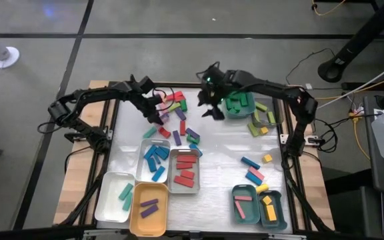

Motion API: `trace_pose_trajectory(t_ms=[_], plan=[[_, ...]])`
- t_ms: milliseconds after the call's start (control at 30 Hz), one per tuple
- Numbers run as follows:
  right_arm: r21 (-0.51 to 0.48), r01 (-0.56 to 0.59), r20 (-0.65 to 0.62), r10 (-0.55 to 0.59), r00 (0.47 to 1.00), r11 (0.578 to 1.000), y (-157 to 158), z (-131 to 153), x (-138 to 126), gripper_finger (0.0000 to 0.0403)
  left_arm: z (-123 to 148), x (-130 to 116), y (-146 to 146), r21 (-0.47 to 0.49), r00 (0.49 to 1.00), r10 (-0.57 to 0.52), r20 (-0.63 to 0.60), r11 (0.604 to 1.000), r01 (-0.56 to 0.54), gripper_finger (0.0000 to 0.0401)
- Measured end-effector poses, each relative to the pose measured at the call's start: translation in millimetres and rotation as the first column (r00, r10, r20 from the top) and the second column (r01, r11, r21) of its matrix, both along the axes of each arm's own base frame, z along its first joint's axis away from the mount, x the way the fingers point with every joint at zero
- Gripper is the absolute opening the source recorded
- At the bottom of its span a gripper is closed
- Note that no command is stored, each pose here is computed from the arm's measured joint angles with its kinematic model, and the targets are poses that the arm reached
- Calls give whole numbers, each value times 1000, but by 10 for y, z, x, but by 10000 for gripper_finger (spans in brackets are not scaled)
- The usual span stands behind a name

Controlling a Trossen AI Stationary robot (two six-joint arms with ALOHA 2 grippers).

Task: Sort blocks
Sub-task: Put the pink block into the bottom green bin

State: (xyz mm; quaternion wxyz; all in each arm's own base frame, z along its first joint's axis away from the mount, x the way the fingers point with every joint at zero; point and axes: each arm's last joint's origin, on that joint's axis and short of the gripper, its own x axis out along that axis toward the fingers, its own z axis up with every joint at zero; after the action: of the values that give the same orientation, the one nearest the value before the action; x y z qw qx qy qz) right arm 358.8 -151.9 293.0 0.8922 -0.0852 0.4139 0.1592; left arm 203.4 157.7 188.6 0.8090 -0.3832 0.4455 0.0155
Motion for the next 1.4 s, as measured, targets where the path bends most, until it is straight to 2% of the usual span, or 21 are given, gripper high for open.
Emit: trace_pose_trajectory(t_ms=[133, 300, 533, 700, 867, 1267, 1400], plan=[[-105, -98, 26, 101, 995, 990, 344, 17, 171, 262, 26, 79, -117, -93, 993, -79, 85, 992, 87, 90], [-164, -194, 49, 204, 978, 967, 743, 34, 306, 262, 43, 181, -276, -122, 973, -179, 149, 973, 197, 90], [-178, -301, 84, 319, 944, 937, 1260, 57, 406, 262, 97, 404, -445, -42, 927, -275, 254, 955, 295, 90], [-256, -191, 138, 232, 963, 948, 1530, 114, 496, 262, 169, 560, -513, 32, 887, -308, 343, 948, 316, 91], [-367, -101, 153, 167, 974, 925, 1643, 137, 523, 262, 228, 667, -593, 72, 854, -333, 401, 940, 333, 90], [-370, -101, 154, 168, 974, 924, 1658, 138, 524, 261, 333, 847, -846, 178, 749, -435, 499, 898, 403, 92], [-365, -108, 151, 173, 973, 925, 1661, 135, 521, 242, 354, 876, -900, 187, 732, -447, 514, 891, 413, 91]])
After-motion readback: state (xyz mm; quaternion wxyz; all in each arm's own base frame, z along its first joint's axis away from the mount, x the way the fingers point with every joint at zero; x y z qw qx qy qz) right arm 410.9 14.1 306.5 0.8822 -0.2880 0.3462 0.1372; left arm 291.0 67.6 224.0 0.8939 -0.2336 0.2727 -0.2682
